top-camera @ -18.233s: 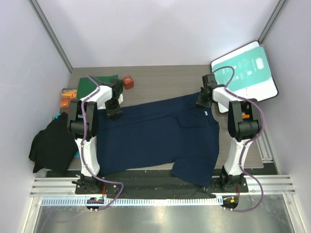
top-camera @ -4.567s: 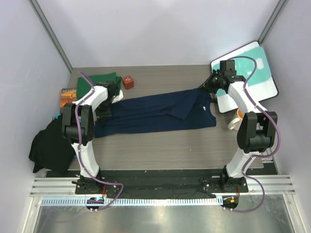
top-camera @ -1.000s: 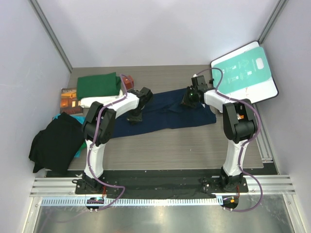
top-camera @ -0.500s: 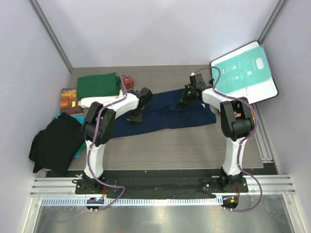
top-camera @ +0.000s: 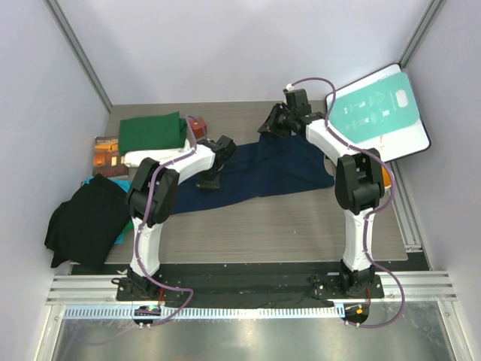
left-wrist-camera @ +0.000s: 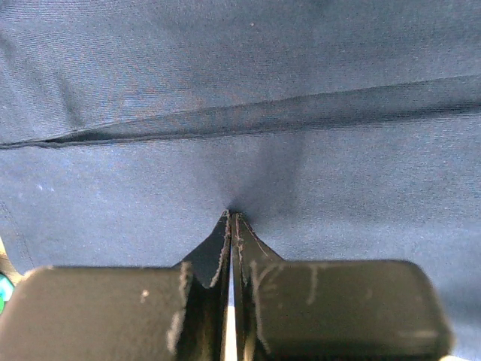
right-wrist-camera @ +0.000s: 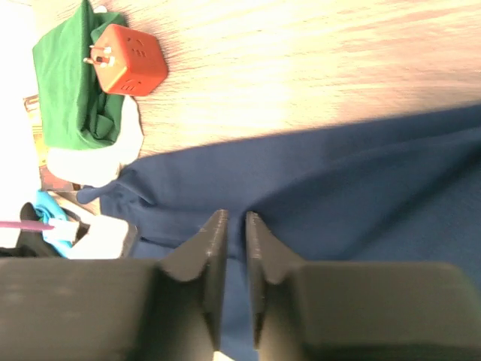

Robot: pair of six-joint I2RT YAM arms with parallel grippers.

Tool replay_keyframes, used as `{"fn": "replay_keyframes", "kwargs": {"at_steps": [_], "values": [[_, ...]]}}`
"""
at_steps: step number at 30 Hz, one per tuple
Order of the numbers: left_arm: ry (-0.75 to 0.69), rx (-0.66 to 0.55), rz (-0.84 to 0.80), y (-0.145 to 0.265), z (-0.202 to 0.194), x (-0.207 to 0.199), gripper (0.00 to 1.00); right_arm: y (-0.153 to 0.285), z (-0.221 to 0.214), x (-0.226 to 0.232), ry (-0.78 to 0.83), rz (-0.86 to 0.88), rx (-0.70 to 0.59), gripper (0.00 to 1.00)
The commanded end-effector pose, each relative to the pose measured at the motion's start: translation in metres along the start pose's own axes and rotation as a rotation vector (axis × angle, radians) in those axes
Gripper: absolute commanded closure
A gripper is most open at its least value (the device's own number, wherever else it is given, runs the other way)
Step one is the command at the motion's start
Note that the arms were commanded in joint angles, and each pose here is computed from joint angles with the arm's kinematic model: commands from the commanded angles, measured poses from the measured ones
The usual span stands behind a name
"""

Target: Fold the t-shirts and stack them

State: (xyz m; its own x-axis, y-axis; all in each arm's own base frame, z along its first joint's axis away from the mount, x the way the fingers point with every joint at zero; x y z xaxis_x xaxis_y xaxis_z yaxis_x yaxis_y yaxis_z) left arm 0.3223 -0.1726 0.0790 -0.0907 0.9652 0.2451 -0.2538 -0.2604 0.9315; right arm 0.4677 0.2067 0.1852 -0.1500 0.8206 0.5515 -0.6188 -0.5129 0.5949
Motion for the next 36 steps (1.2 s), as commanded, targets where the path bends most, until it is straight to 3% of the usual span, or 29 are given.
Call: {"fn": "replay_keyframes", "kwargs": {"at_steps": [1,3,9,13,18,24,28,32,36], "values": [[-0.027,0.160,-0.036,-0.036,-0.036,-0.016,1.00,-0.025,0.000,0.015,-0.020,0.059,0.033,0.73],[-0.028,0.160,-0.036,-0.035,-0.036,-0.015,1.00,-0.035,-0.002,0.013,-0.028,0.043,0.069,0.65],[-0.032,0.156,-0.036,-0.033,-0.036,-0.014,1.00,-0.041,-0.005,0.003,-0.015,-0.006,0.072,0.63],[-0.033,0.157,-0.035,-0.034,-0.036,-0.014,1.00,-0.025,-0.004,0.005,0.019,-0.023,0.055,0.63],[-0.030,0.160,-0.042,-0.034,-0.037,-0.015,1.00,0.025,0.002,0.019,0.091,-0.025,-0.013,0.63],[-0.023,0.167,-0.046,-0.034,-0.039,-0.015,1.00,0.056,-0.041,0.009,0.079,-0.028,0.108,0.63],[-0.020,0.159,-0.039,-0.031,-0.041,-0.011,1.00,0.068,-0.097,-0.032,0.031,-0.202,0.170,0.64],[-0.019,0.169,-0.040,-0.033,-0.043,-0.011,1.00,0.061,-0.129,-0.054,-0.001,-0.257,0.251,0.67],[-0.021,0.172,-0.040,-0.033,-0.043,-0.011,1.00,0.044,-0.134,-0.064,0.008,-0.279,0.273,0.72]]}}
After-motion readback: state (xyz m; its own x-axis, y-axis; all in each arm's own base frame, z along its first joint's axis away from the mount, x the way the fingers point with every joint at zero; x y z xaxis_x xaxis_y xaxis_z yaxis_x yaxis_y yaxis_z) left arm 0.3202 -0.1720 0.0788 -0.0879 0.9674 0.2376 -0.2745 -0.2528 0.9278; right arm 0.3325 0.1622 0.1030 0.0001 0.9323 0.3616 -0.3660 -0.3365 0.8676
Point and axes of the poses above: each gripper's point midway between its finger pads, its own y axis back along the fingers, its own x axis along the line the jaws close on, z = x × y, the point moved 7 cm from there along y, back along the fingers, and after that the axes turned 7 degrees about y, right-handed, at the moved point
